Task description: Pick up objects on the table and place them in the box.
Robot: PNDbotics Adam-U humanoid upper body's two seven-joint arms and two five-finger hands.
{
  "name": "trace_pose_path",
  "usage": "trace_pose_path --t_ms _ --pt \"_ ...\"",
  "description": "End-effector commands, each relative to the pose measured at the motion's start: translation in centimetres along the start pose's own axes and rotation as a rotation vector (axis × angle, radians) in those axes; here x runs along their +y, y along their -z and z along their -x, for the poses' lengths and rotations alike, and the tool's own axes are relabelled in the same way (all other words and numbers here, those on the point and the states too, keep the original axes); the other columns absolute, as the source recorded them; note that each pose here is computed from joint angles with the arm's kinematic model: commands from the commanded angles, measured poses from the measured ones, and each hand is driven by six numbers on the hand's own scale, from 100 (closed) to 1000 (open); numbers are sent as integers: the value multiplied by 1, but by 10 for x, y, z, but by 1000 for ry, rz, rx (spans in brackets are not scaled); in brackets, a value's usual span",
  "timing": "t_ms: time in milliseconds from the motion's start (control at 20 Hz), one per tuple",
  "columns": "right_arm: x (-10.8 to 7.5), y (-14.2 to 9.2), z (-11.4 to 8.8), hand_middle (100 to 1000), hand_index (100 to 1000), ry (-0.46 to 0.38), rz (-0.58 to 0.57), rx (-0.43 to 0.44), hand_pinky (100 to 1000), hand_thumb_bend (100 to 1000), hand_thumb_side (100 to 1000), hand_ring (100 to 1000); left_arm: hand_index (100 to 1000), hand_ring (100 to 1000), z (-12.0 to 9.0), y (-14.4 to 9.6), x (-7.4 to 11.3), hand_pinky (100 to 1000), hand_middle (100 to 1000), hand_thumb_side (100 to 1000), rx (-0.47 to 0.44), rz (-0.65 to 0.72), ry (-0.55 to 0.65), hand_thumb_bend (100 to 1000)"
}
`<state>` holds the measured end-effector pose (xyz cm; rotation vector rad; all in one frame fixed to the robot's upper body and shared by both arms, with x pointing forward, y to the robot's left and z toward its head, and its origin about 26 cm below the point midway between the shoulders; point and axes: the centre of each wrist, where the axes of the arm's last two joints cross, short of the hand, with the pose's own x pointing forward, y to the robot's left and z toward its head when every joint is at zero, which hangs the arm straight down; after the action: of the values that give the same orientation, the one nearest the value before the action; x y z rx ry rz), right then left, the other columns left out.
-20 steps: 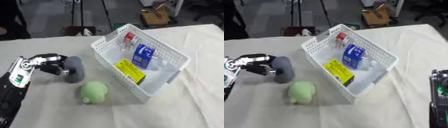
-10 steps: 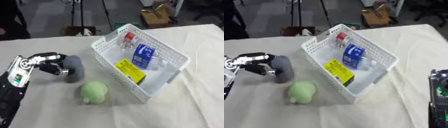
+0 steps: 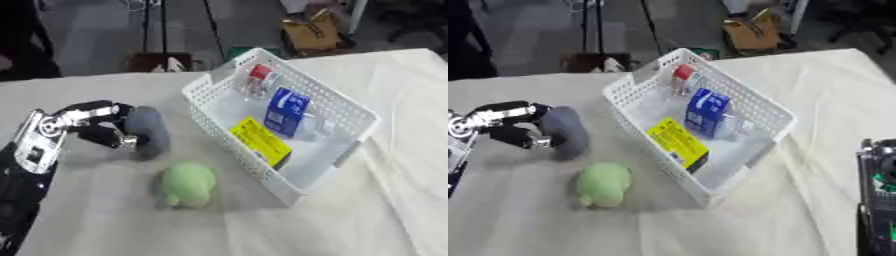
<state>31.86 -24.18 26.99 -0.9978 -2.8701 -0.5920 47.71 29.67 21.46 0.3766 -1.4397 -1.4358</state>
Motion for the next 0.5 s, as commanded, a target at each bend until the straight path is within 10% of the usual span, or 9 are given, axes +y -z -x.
trace_pose_path --t_ms 50,500 --pt "-1 9 -3 578 793 6 13 -33 789 100 931 717 485 599 -4 -15 25 815 584 585 6 -64 48 100" --pt "-2 8 -3 579 793 2 15 -34 790 100 930 718 472 588 -7 -20 34 813 570 579 3 -94 61 100"
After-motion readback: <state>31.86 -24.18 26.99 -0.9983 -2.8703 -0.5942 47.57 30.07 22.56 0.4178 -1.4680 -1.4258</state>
